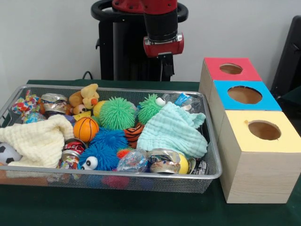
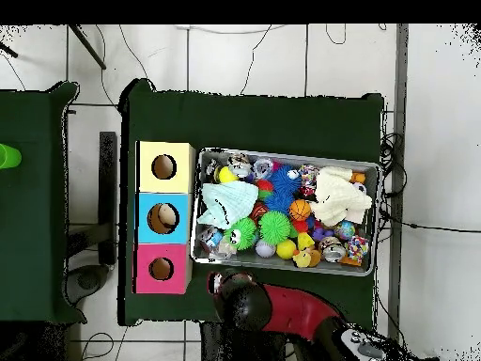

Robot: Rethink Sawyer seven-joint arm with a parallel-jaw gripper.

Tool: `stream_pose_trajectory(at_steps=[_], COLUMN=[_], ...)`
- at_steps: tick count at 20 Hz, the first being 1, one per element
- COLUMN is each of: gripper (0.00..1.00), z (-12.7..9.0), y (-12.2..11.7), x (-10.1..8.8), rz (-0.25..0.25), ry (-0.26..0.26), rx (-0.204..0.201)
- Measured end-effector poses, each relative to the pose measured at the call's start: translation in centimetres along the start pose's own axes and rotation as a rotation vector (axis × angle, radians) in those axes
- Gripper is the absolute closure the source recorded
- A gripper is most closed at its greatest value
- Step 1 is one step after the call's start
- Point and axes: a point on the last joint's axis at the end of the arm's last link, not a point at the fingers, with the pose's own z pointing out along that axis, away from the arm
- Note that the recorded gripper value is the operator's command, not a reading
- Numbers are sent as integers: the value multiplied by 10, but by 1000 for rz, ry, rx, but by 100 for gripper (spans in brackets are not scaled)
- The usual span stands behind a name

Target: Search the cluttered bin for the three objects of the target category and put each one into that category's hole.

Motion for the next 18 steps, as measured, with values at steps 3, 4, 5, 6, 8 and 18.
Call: stream_pose_trajectory(at_steps=[3, 4, 5, 6, 8, 18], gripper=[100, 100, 100, 100, 100, 100], z=[1, 1, 1, 0, 0, -15], y=[-5, -6, -8, -10, -12, -35], x=[-15, -19, -24, -29, -36, -77], rz=[2, 2, 3, 3, 4, 22], ry=[-20, -24, -29, -34, -35, -1], rx=[5, 7, 9, 11, 14, 10])
